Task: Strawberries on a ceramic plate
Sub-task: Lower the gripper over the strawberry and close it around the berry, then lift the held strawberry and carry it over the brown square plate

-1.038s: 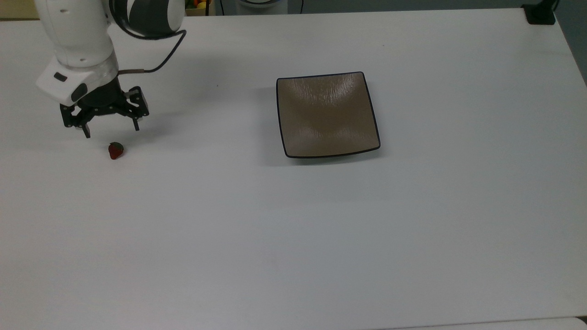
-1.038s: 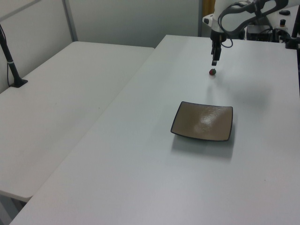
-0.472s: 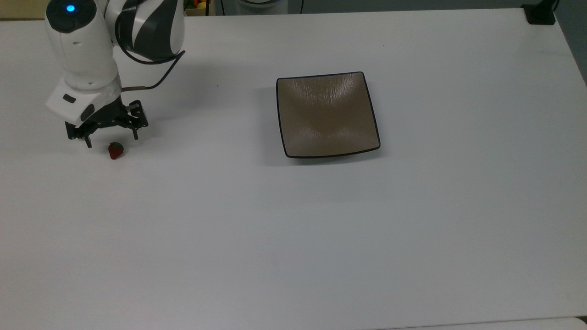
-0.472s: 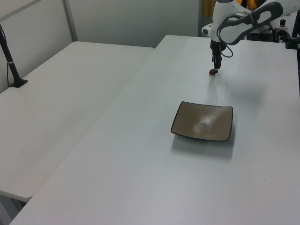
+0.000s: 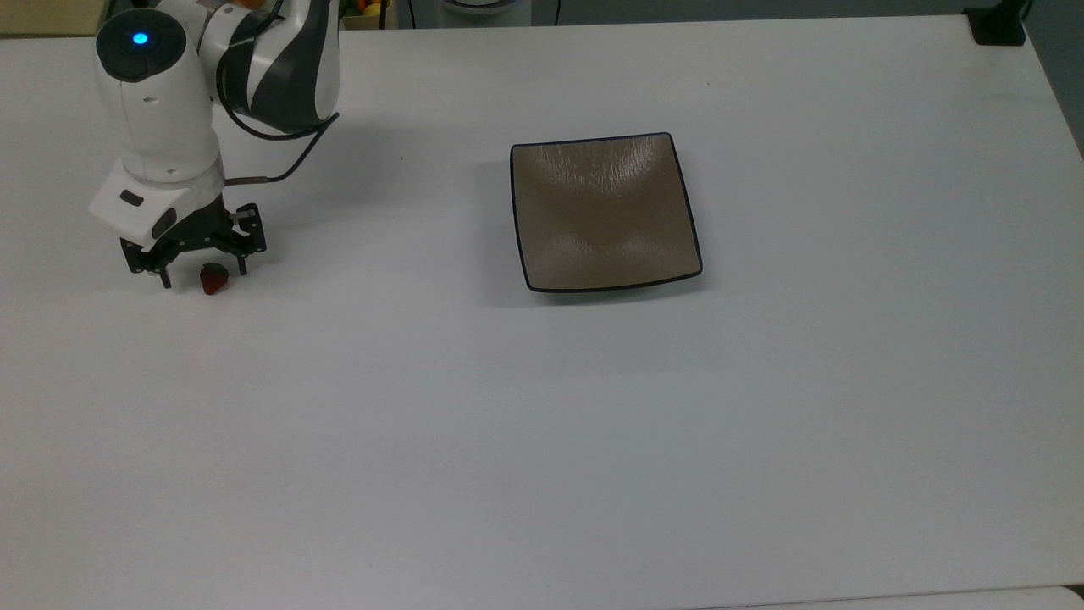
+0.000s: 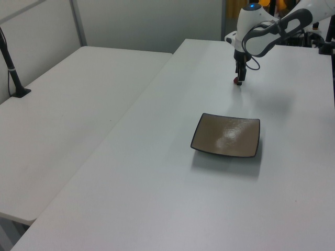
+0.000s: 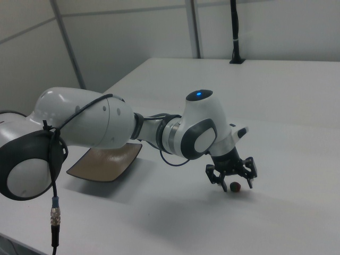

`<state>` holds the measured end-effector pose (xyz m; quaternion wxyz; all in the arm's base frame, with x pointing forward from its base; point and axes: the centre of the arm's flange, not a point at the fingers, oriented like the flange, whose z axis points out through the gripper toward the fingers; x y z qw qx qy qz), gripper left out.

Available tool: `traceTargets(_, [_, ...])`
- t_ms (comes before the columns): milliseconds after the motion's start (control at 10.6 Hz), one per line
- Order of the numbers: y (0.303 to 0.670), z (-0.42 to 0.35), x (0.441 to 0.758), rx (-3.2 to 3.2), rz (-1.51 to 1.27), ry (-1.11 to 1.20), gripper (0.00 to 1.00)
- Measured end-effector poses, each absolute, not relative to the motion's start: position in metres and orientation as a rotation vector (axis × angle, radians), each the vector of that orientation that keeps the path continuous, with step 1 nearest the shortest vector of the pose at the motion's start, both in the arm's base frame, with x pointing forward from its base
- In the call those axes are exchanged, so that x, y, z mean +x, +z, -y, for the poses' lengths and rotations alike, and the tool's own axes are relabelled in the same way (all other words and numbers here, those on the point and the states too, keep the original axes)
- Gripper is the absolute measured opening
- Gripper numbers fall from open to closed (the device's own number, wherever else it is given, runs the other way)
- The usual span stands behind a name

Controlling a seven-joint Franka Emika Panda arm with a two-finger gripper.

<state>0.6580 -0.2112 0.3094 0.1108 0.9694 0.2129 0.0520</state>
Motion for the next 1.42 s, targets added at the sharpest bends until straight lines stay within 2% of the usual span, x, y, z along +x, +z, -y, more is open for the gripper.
traceTargets(283, [0.309, 0.211, 0.658, 2.841, -0.634, 0.149, 0.37])
traceTargets(377, [0.31, 0.211, 0.658, 2.84, -0.634, 0.15, 0.31])
traceTargets(566, [0.312, 0.211, 0.659, 2.838, -0.634, 0.155, 0.31])
traceTargets(755, [0.331, 0.21, 0.659, 2.841, -0.628, 0.136, 0.31])
traceTargets(943, [0.375, 0.201, 0.653, 2.845, -0.626, 0.102, 0.31])
traceTargets(1038, [0.414, 0.189, 0.646, 2.841, -0.632, 0.095, 0.31])
traceTargets(1415, [0.499, 0.15, 0.616, 2.909, -0.64, 0.069, 0.31])
